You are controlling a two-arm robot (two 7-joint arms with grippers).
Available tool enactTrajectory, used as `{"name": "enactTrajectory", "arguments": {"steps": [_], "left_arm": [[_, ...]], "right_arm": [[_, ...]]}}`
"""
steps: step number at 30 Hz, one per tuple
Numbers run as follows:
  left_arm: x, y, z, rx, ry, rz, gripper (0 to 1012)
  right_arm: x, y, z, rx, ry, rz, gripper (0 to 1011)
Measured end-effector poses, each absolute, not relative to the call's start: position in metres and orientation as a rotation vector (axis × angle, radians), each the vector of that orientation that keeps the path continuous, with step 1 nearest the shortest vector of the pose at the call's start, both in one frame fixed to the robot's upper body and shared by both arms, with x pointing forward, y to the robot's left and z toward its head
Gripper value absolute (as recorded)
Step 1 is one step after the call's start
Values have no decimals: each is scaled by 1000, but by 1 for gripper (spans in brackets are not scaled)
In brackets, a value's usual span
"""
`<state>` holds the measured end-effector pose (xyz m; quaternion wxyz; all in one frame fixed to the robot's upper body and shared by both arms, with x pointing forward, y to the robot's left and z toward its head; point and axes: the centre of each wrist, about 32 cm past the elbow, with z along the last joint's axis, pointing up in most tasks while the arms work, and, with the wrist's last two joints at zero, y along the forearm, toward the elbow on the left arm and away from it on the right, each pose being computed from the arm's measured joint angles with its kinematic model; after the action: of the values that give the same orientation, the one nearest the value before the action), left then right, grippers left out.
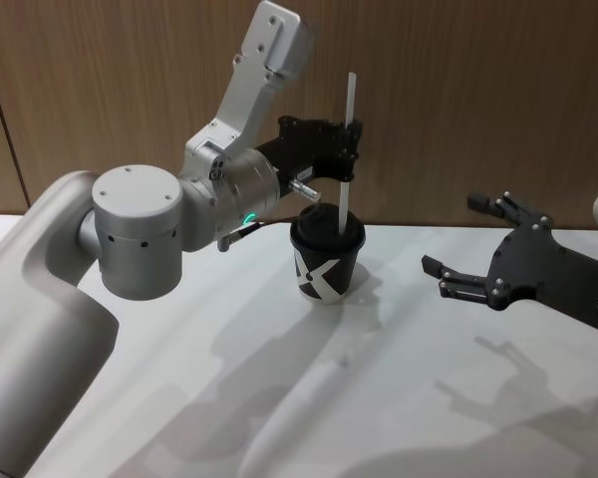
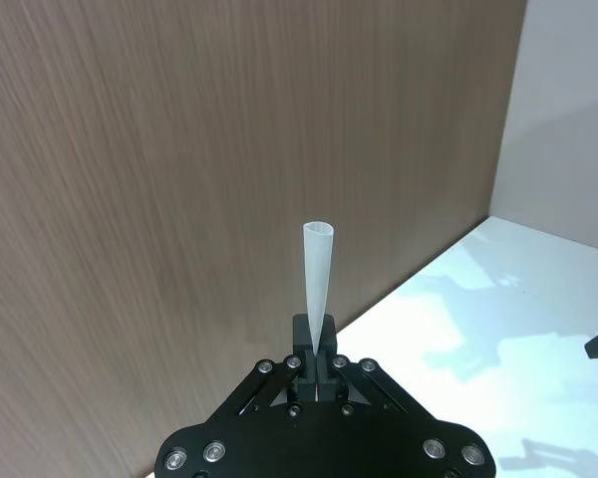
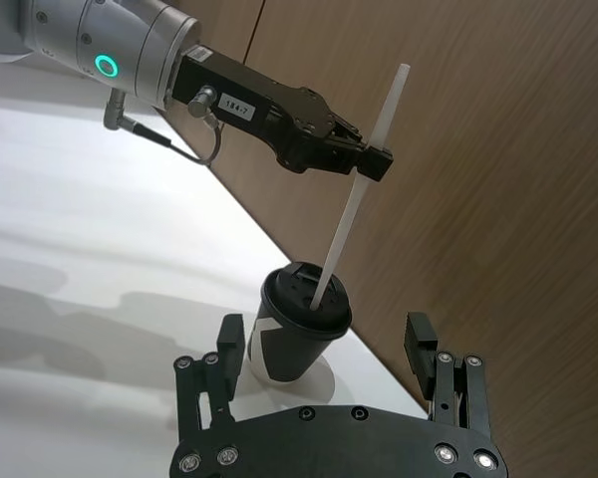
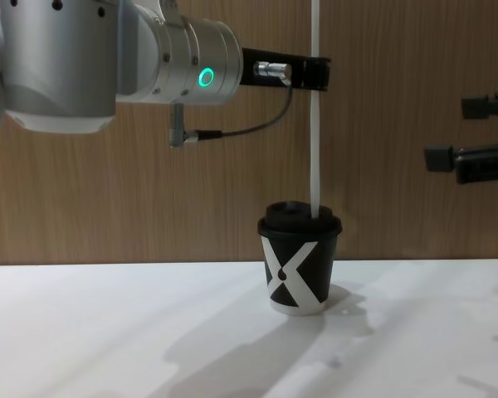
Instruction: Pick up the straw with one hand, pass it to the other hand, and insert it into the cup.
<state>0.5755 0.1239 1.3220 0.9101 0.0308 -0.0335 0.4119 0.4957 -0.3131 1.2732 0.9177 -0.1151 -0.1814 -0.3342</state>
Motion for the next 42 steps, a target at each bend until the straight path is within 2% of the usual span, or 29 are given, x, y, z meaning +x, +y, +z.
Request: {"name": "enactTrajectory", "arguments": {"steps": [27,33,42], "left_arm": [[588,129,1303,67,3,850,7],[590,130,1300,67,11,849,146],[592,130,1297,68,17,849,422]], "right_arm": [[496,-313,1273,-237,-373,-687,1001],[496,-313,1273,-237,-373,-687,1001],[496,-313,1273,-237,-373,-687,1001]]}}
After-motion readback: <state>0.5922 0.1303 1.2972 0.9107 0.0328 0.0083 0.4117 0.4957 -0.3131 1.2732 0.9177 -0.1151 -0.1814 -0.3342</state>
